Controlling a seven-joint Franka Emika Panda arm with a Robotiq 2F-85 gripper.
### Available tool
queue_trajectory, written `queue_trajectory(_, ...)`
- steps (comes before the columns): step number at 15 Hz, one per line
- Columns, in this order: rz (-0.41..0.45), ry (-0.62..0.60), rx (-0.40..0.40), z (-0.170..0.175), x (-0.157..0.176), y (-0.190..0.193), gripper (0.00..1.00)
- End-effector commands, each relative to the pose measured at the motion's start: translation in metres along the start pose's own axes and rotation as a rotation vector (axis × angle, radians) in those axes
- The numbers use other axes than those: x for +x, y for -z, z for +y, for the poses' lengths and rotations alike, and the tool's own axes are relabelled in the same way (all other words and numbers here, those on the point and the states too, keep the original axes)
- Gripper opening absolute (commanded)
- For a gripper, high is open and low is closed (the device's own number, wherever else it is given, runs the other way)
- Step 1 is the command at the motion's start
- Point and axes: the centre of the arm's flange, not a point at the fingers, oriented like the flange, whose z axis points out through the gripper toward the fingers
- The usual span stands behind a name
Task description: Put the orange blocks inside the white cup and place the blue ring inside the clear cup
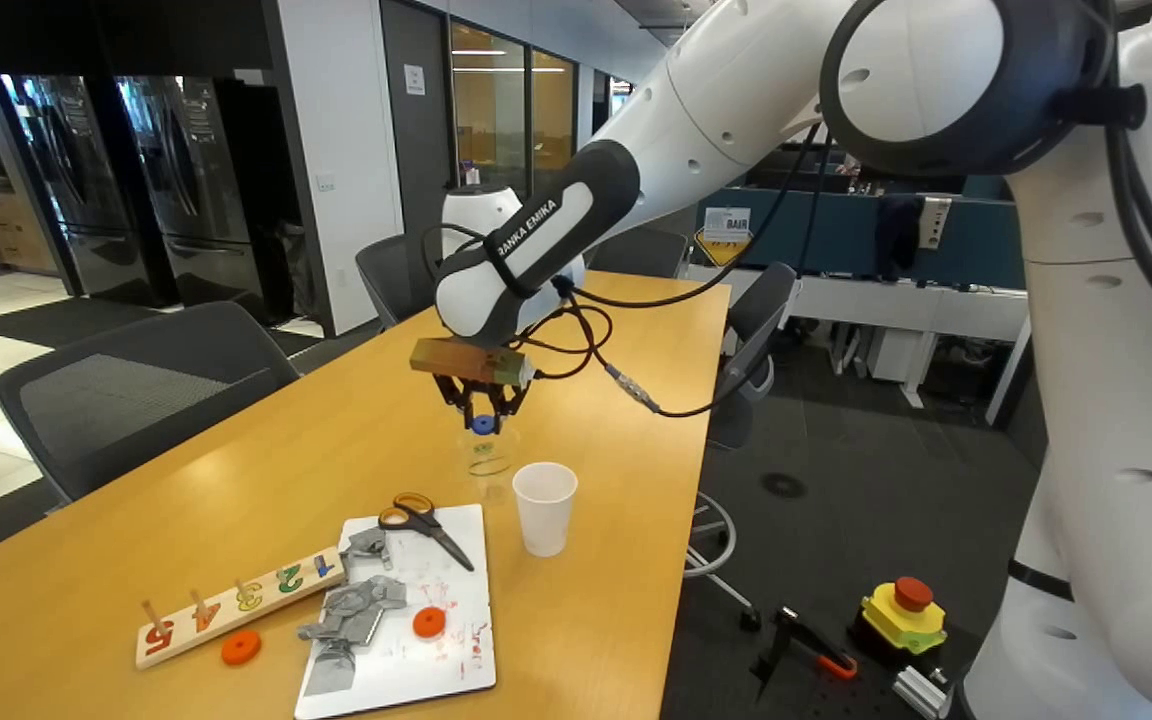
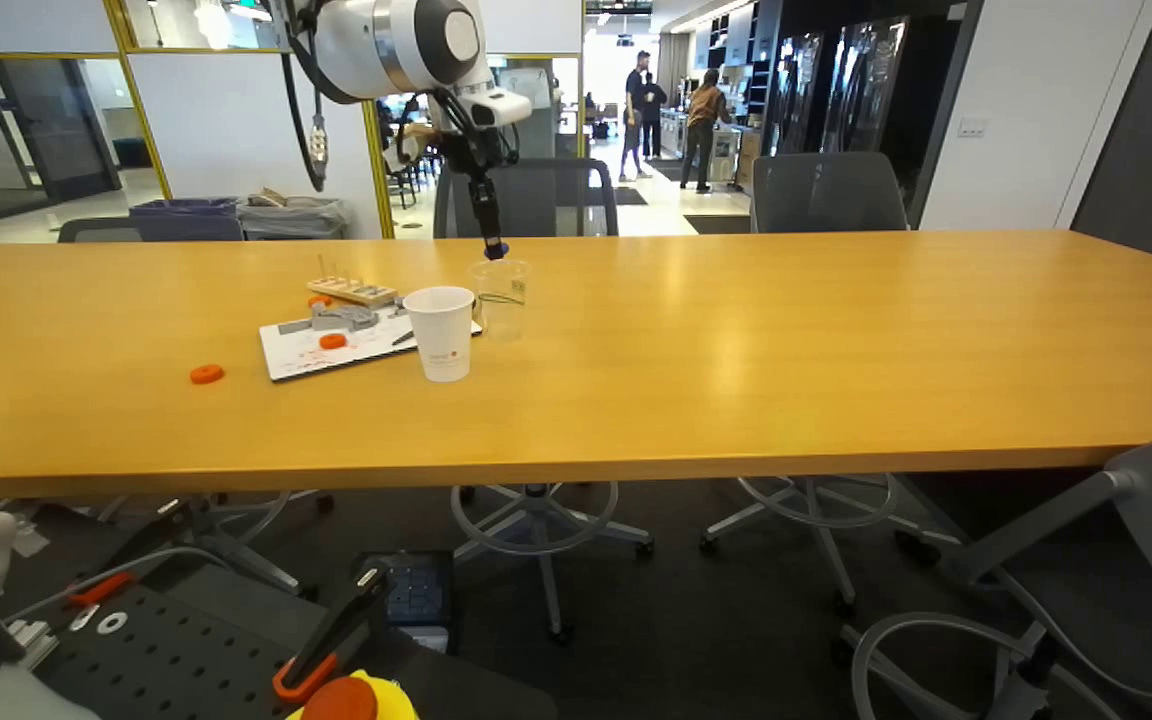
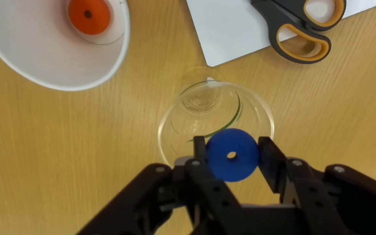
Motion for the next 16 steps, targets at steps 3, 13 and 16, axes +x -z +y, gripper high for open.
queue_trajectory(3,-0.002,0.003,0.001,0.006,-0.005,0.013,0.92)
queue_trajectory(13,-0.134,0.324,0.049,0.012,-0.131,0.040,1.00)
queue_trajectory(16,-0.208,0.438,0.046,0.022,-0.185,0.022,1.00)
